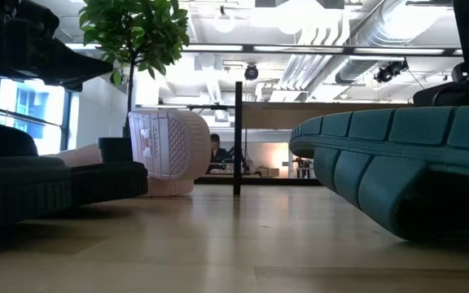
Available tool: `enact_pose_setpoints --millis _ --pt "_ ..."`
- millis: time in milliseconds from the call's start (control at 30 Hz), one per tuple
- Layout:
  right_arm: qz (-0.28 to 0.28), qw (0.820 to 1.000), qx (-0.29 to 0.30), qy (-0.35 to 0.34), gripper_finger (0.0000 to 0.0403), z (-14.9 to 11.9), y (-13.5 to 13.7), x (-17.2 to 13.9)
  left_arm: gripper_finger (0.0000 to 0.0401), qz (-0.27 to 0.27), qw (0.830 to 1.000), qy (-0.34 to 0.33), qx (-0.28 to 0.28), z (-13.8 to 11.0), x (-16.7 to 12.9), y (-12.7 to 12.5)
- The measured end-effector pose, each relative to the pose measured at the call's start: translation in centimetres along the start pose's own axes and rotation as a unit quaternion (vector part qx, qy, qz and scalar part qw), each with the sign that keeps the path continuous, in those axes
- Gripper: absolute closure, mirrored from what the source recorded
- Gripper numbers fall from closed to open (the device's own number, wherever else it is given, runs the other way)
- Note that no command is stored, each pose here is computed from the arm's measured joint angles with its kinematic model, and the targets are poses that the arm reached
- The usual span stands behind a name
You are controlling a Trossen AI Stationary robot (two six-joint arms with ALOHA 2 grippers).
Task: Pick and place slides into the shelf
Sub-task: Put the right green slide under the shelf
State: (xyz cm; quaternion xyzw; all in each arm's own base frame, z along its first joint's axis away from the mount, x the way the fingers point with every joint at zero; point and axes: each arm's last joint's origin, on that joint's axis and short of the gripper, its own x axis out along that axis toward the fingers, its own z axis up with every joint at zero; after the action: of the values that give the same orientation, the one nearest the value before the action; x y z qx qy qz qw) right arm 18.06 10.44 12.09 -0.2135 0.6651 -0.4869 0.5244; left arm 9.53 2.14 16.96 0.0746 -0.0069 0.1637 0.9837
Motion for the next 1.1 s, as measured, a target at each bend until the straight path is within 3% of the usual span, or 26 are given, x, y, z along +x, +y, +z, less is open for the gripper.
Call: enact_pose_setpoints --millis 267,533,667,900,1100 --pt "0.004 1.0 0.001 0.004 0.0387 0.0 0.1 0.0 0.04 0.0 1.0 0.0 0.0 0.0 0.0 0.0" --pt "0.005 1.0 0.003 -0.013 0.0277 0.2 0.1 -0.3 0.04 0.0 1.0 0.0 0.0 0.0 0.0 0.0" --pt "0.006 1.0 0.003 -0.011 0.0243 0.2 0.1 -0.3 0.04 0.0 1.0 0.0 0.0 0.0 0.0 0.0" --pt "0.034 0.999 0.036 -0.021 0.0237 0.2 -1.2 -2.3 0.04 0.0 1.0 0.0 0.0 0.0 0.0 0.0" --pt "0.123 0.99 0.061 -0.041 0.0252 0.0 -2.7 -5.7 0.04 0.0 1.0 0.0 0.0 0.0 0.0 0.0"
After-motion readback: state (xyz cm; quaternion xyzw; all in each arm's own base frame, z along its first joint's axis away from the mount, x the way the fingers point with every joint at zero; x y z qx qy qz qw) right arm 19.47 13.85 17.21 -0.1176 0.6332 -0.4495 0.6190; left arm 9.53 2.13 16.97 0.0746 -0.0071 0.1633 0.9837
